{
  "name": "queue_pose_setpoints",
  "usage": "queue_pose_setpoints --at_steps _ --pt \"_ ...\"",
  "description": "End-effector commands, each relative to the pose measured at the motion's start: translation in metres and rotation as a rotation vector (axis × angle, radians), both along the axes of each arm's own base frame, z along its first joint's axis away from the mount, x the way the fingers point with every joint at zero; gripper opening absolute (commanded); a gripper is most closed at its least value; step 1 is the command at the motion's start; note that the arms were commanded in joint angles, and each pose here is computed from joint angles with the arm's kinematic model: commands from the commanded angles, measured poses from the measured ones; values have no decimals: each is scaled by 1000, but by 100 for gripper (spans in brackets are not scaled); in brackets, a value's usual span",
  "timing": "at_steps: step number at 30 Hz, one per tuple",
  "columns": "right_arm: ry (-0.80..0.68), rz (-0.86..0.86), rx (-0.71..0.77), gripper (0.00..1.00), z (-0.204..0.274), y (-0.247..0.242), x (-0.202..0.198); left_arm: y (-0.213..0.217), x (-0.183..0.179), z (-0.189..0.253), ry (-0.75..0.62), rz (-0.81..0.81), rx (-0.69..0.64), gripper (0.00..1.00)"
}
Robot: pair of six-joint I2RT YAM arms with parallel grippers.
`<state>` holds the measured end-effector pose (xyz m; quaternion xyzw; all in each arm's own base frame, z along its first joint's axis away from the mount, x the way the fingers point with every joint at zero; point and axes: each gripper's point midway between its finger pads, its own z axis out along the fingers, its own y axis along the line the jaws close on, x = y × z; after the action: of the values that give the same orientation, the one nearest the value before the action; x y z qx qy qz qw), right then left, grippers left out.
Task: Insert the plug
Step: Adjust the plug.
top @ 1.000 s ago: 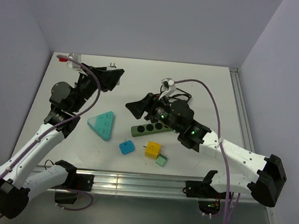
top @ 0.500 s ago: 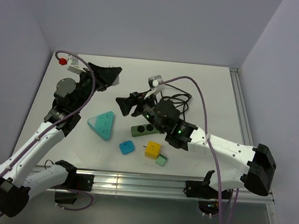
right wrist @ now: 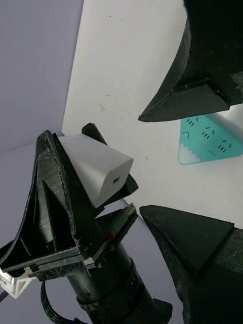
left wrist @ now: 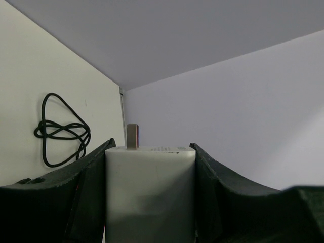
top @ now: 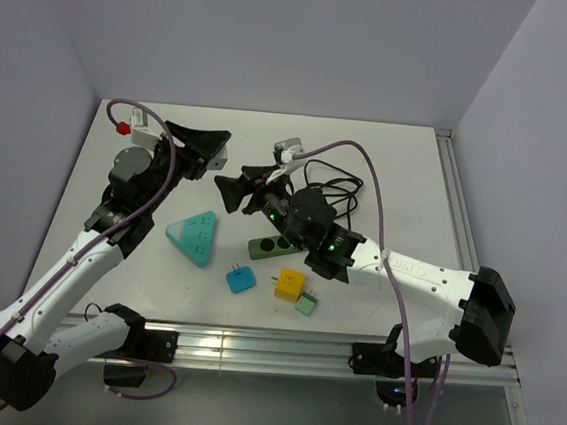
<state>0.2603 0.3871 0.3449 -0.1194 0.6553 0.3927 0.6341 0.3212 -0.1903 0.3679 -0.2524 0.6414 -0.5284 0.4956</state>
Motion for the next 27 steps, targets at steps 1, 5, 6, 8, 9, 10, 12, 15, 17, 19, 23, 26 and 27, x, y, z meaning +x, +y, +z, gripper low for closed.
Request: queue_pose_setpoints --at_steps 1,5,6,8,9,10,12,15,17,19,23,26,27 --pt "-73 -21 63 73 37 4 2 -7 -6 16 -6 -40 -93 0" --pt "-90 -27 44 73 36 12 3 -12 -9 13 22 -73 -121 0" --pt "-95 -42 41 73 38 12 6 -14 -10 12 30 -81 -127 0" --pt "-99 -54 29 73 37 14 6 -15 -11 11 41 -93 -141 0" --pt "-100 -63 31 73 39 15 7 -16 -12 10 43 -96 -145 0" --pt "-99 -70 29 73 38 16 7 -16 -12 8 50 -98 -151 0" --pt "-97 -92 31 73 37 16 9 -15 -13 9 46 -91 -155 0" --pt "-86 -126 22 73 35 15 14 -16 -15 7 50 -98 -161 0" --pt "-84 -142 18 73 32 15 16 -18 -17 7 56 -108 -163 1" --pt "-85 -147 20 73 32 15 17 -21 -20 7 66 -130 -169 0" --pt "-97 -159 8 72 30 12 18 -19 -27 10 75 -141 -176 0" --pt "-109 -141 15 72 29 12 14 -14 -29 9 88 -117 -163 0" --pt "-115 -127 17 72 27 12 12 -14 -30 8 91 -116 -156 0"
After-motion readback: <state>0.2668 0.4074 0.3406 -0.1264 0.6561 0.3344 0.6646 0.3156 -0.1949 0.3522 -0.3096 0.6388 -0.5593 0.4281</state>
